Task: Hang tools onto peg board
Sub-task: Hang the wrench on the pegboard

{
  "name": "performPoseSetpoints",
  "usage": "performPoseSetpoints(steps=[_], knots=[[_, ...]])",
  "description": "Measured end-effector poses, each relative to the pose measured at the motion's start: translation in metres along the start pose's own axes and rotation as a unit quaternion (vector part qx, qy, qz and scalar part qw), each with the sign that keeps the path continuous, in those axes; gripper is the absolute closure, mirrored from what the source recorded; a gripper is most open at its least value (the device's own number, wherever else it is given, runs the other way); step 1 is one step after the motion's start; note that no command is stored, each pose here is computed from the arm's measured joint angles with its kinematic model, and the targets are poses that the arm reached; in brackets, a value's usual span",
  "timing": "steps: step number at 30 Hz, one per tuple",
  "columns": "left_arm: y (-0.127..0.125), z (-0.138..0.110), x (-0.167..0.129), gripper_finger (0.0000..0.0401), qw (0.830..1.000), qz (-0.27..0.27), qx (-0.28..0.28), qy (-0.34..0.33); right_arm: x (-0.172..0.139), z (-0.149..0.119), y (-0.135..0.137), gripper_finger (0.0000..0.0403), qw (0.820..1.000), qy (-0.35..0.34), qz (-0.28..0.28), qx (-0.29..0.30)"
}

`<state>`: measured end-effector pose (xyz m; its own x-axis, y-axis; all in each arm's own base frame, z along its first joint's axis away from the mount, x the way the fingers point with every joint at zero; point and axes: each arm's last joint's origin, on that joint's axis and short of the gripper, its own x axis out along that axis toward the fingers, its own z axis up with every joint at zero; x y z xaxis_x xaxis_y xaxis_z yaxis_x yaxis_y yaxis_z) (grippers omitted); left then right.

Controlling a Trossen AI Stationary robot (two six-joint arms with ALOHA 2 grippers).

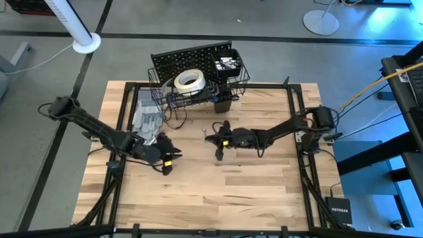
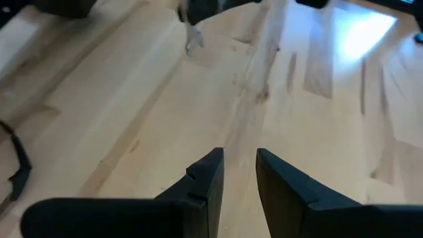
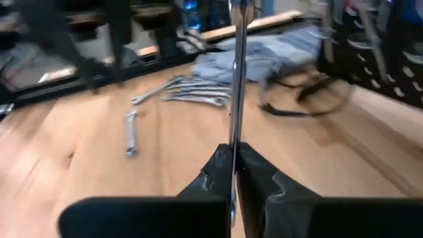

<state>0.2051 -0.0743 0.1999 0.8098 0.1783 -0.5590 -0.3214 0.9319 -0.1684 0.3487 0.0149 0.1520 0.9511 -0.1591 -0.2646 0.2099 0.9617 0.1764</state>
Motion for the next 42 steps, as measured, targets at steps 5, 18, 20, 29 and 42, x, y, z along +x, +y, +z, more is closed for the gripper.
performPoseSetpoints(steps=[5, 18, 20, 29, 42], knots=[[-0.002, -0.006, -0.001, 0.032, 1.0, 0.015, -0.001, -0.008, 0.006, -0.016, -0.032, 0.0396, 0.999, 0.01, -0.019, 0.044], [-0.003, -0.003, -0.001, 0.0319, 1.0, 0.011, 0.001, -0.021, 0.013, -0.018, -0.077, 0.0396, 0.994, 0.017, -0.047, 0.098], [-0.003, -0.004, -0.001, 0.0319, 1.0, 0.011, 0.001, -0.021, 0.013, -0.019, -0.079, 0.0397, 0.993, 0.023, -0.051, 0.099], [-0.003, -0.003, -0.001, 0.0319, 1.0, 0.014, 0.001, -0.024, 0.013, -0.018, -0.082, 0.0397, 0.993, 0.017, -0.069, 0.093], [-0.004, -0.002, -0.001, 0.0319, 0.999, 0.01, -0.004, -0.03, 0.033, -0.014, -0.085, 0.0396, 0.989, 0.01, -0.132, 0.069]])
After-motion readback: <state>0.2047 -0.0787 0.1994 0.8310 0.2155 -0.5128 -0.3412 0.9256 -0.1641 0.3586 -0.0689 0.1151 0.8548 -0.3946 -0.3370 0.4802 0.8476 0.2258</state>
